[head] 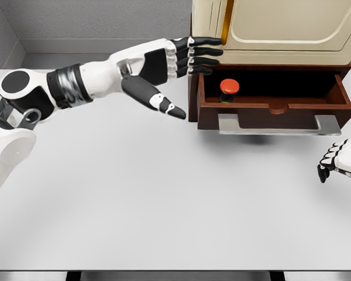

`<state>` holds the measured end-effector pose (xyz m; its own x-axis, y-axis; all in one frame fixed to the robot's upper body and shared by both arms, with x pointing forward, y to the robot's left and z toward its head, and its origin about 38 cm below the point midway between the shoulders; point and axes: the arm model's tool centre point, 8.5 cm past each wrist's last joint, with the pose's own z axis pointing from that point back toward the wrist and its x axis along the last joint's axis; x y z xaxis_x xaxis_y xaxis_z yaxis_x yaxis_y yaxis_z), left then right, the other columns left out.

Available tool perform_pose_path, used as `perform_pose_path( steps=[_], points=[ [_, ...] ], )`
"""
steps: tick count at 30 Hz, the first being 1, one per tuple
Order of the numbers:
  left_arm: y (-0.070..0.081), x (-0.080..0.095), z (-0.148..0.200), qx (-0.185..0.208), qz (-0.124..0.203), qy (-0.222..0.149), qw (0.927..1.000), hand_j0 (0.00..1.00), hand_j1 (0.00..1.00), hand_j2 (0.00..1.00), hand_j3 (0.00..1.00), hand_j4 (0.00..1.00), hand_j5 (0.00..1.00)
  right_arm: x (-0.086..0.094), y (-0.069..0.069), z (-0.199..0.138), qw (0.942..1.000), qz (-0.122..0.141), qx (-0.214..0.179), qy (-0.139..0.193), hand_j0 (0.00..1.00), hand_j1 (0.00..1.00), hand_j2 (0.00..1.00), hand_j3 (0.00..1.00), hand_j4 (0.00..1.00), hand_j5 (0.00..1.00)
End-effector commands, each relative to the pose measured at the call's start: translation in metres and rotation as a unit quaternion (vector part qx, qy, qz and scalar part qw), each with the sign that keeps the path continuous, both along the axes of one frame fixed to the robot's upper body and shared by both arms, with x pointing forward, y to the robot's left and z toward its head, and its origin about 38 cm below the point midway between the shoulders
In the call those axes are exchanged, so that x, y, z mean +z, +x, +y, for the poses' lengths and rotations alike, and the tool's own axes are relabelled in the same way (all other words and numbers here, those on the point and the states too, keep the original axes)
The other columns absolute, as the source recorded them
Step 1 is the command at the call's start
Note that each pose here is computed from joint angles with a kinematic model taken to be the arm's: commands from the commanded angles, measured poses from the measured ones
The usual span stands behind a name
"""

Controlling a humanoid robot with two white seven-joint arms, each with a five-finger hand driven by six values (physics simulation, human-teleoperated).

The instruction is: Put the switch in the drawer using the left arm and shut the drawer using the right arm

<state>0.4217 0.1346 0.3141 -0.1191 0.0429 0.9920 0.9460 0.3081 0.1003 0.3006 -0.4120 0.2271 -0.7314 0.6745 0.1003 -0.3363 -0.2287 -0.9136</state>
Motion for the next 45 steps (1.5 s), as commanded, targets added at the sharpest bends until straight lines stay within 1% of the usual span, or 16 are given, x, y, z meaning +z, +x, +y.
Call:
perform_pose_path(
  steps=[1,3,4,5,7,9,12,17,19,21,23,24,26,35,38,45],
  points=[
    [0.009,-0.009,-0.006,0.011,0.011,0.002,0.9999,1.00,1.00,1.00,1.00,1.00,1.00,0.001,0.000,-0.001,1.0000,0.000,-0.002,0.001,0.33,0.33,0.33,0.33,0.33,0.33],
    [0.015,-0.015,-0.009,0.019,0.017,0.006,0.9997,1.00,1.00,1.00,1.00,1.00,1.00,0.001,0.000,-0.001,1.0000,0.000,-0.002,0.002,0.33,0.33,0.33,0.33,0.33,0.33],
    [0.018,-0.013,-0.007,0.023,0.017,0.004,0.9996,1.00,1.00,1.00,1.00,1.00,1.00,0.001,0.000,-0.001,1.0000,0.000,-0.002,0.002,0.33,0.33,0.33,0.33,0.33,0.33],
    [0.024,-0.012,-0.004,0.029,0.022,-0.001,0.9993,1.00,1.00,1.00,1.00,1.00,1.00,0.001,0.000,-0.001,1.0000,0.000,-0.002,0.002,0.33,0.33,0.33,0.33,0.33,0.33],
    [0.032,-0.017,-0.005,0.036,0.037,-0.011,0.9986,1.00,1.00,1.00,1.00,1.00,1.00,0.001,0.000,-0.001,1.0000,0.000,-0.002,0.002,0.33,0.33,0.33,0.33,0.33,0.33],
    [0.034,-0.021,-0.010,0.034,0.055,-0.008,0.9979,1.00,1.00,1.00,1.00,1.00,1.00,0.001,0.000,-0.001,1.0000,0.000,-0.002,0.002,0.33,0.33,0.33,0.33,0.33,0.33],
    [0.035,-0.024,-0.012,0.035,0.059,-0.005,0.9976,1.00,1.00,1.00,1.00,1.00,1.00,0.001,0.000,-0.001,1.0000,0.000,-0.002,0.002,0.33,0.33,0.33,0.33,0.33,0.33],
    [0.037,-0.036,-0.012,0.043,0.067,0.007,0.9968,1.00,1.00,1.00,1.00,1.00,1.00,0.001,0.000,-0.001,1.0000,0.000,-0.002,0.002,0.33,0.33,0.33,0.33,0.33,0.33],
    [0.039,-0.041,-0.007,0.049,0.080,0.014,0.9955,1.00,1.00,1.00,1.00,1.00,1.00,0.001,0.000,-0.001,1.0000,0.000,-0.002,0.002,0.33,0.33,0.33,0.33,0.33,0.33],
    [0.042,-0.042,-0.004,0.055,0.085,0.014,0.9948,1.00,1.00,1.00,1.00,1.00,1.00,0.001,0.001,-0.001,1.0000,-0.001,-0.002,0.003,0.33,0.33,0.33,0.33,0.33,0.33],
    [0.044,-0.043,-0.001,0.059,0.086,0.015,0.9945,1.00,1.00,1.00,1.00,1.00,1.00,0.001,0.000,-0.001,1.0000,0.000,-0.002,0.002,0.33,0.33,0.33,0.33,0.33,0.33],
    [0.045,-0.046,0.000,0.063,0.088,0.021,0.9939,1.00,1.00,1.00,1.00,1.00,1.00,0.001,0.001,-0.001,1.0000,-0.001,-0.002,0.003,0.33,0.33,0.33,0.33,0.33,0.33],
    [0.046,-0.049,-0.003,0.071,0.077,0.037,0.9938,1.00,1.00,1.00,1.00,1.00,1.00,0.001,0.001,-0.001,1.0000,-0.001,-0.002,0.003,0.33,0.33,0.33,0.33,0.33,0.33],
    [0.053,-0.062,-0.013,0.078,0.088,0.046,0.9920,1.00,1.00,1.00,1.00,1.00,1.00,0.001,0.001,-0.001,1.0000,0.000,-0.003,0.002,0.33,0.33,0.33,0.33,0.33,0.33],
    [0.052,-0.063,-0.026,0.074,0.084,0.048,0.9926,1.00,1.00,1.00,1.00,1.00,1.00,0.001,0.001,-0.001,1.0000,-0.001,-0.002,0.003,0.33,0.33,0.33,0.33,0.33,0.33],
    [0.047,-0.063,-0.039,0.061,0.082,0.045,0.9938,1.00,1.00,1.00,1.00,1.00,1.00,0.000,0.000,-0.001,1.0000,0.001,-0.003,0.003,0.33,0.33,0.33,0.33,0.33,0.33]
  ],
)
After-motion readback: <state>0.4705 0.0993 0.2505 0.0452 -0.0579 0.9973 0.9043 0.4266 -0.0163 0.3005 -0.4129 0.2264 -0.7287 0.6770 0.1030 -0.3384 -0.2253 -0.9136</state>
